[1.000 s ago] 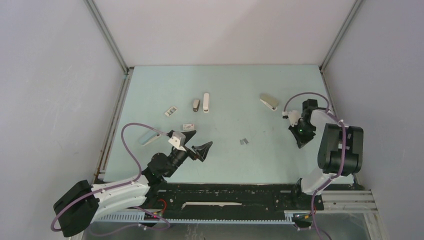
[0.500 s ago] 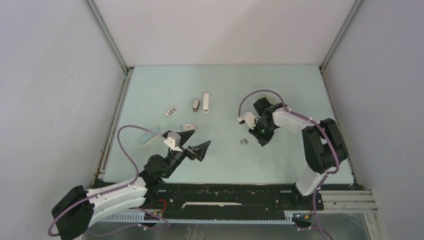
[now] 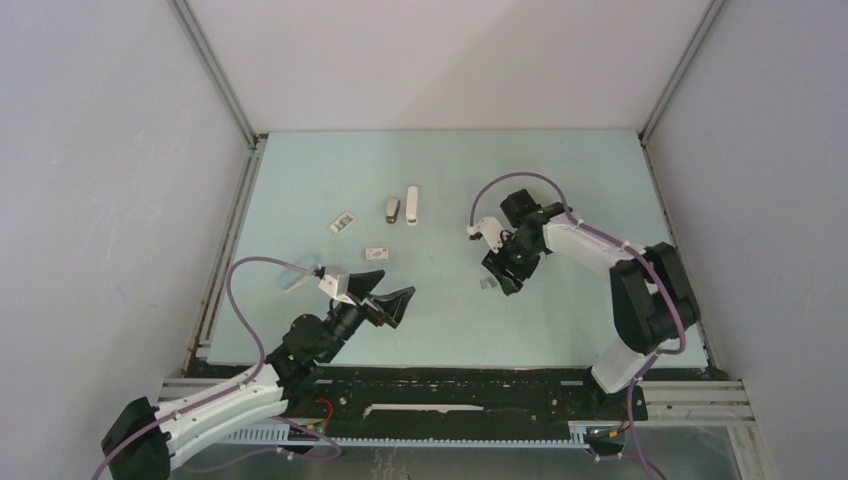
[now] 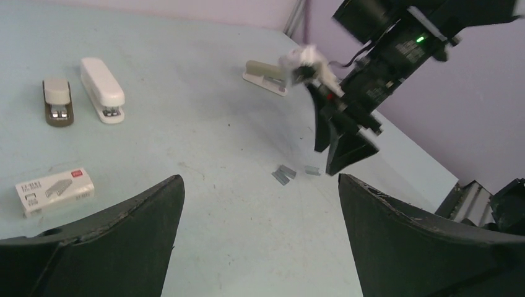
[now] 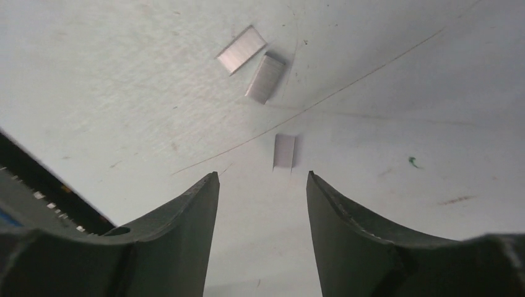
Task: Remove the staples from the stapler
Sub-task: Place the staple at the center of the board, then pick up the stapler from the center of the board.
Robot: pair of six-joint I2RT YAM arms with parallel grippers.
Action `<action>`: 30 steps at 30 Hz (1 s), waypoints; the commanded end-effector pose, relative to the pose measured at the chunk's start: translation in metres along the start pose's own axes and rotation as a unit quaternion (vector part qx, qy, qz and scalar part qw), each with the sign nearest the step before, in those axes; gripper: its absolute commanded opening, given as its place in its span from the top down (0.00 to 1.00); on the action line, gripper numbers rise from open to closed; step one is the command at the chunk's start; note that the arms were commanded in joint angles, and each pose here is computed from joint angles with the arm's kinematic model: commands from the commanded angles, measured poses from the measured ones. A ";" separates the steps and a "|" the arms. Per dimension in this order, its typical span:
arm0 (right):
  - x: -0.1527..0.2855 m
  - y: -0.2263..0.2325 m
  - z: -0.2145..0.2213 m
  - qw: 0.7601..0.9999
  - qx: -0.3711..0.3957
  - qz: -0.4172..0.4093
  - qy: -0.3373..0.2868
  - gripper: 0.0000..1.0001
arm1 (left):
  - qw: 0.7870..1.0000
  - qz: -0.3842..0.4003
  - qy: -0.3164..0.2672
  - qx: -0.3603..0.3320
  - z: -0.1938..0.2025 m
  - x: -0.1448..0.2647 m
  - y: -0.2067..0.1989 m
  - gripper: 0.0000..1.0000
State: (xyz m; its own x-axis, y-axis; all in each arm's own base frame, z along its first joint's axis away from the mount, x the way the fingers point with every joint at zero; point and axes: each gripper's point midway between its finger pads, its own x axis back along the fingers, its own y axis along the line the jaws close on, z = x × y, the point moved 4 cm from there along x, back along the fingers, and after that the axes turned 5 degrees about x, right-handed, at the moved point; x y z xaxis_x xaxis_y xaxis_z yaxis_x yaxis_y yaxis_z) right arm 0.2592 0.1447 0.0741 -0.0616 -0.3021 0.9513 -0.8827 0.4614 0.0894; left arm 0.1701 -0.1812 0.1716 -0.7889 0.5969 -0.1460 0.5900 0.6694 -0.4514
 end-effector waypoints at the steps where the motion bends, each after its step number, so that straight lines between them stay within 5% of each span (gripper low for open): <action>1: 0.064 0.011 -0.027 0.992 0.013 -0.002 -0.124 0.36 | 0.998 -0.034 0.016 0.059 -0.001 0.003 0.002 0.00; 10: 0.135 0.056 -0.031 0.951 0.069 -0.085 -0.289 0.36 | 0.984 -0.143 0.047 0.098 0.000 0.020 0.025 0.00; 30: 0.145 0.073 -0.032 0.945 0.117 -0.062 -0.300 0.35 | 0.954 -0.268 0.029 0.135 -0.074 -0.010 0.103 0.05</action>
State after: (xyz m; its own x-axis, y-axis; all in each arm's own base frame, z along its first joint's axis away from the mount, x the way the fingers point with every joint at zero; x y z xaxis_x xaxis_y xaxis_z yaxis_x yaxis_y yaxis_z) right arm 0.2021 0.1601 0.2242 -0.1328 -0.7881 0.6011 -0.9687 0.2314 0.0894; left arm 0.2296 -0.0835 0.1617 -0.9492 0.1674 0.2664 -0.0283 0.7978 -0.6023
